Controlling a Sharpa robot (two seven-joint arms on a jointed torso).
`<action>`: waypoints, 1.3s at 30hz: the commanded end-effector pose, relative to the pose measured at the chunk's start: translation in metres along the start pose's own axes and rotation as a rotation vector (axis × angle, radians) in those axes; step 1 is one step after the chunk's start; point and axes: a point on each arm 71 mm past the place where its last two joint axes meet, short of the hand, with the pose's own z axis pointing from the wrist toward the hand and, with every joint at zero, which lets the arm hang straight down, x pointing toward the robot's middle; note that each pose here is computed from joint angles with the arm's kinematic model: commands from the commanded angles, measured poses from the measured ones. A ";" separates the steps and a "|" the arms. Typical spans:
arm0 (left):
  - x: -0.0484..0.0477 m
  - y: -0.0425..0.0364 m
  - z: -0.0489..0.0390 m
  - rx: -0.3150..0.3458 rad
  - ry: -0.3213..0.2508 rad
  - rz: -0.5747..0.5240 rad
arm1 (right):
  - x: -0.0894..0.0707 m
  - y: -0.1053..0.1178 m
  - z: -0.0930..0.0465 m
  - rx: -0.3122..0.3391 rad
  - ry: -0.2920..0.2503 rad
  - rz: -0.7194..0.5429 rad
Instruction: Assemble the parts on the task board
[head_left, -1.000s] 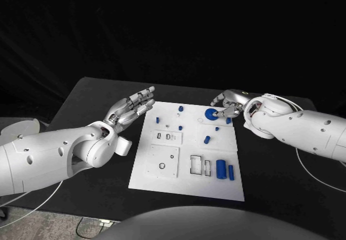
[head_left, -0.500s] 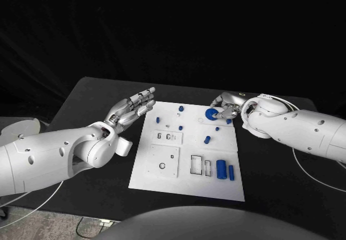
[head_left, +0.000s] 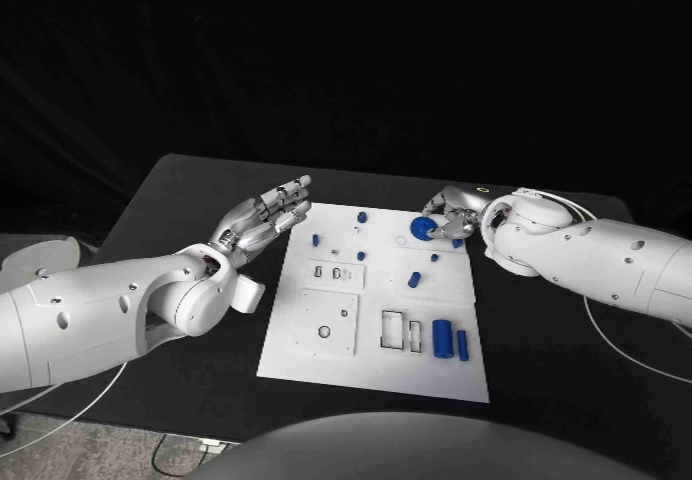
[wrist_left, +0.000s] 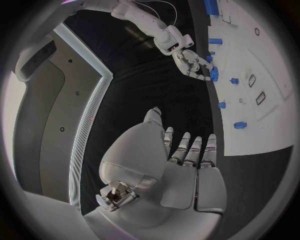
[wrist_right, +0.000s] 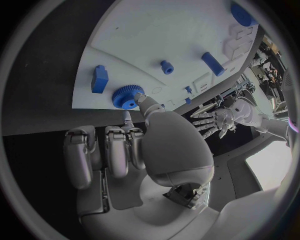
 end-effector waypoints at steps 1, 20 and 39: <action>0.0028 -0.0010 0.0007 0.008 0.021 -0.014 | 0.002 0.000 0.001 0.018 0.028 -0.027; 0.0032 -0.0011 0.0000 0.007 0.026 -0.019 | 0.006 0.006 0.007 -0.005 0.019 -0.046; 0.0033 0.0001 -0.0009 0.002 0.028 -0.028 | -0.013 0.015 -0.003 -0.084 -0.077 0.000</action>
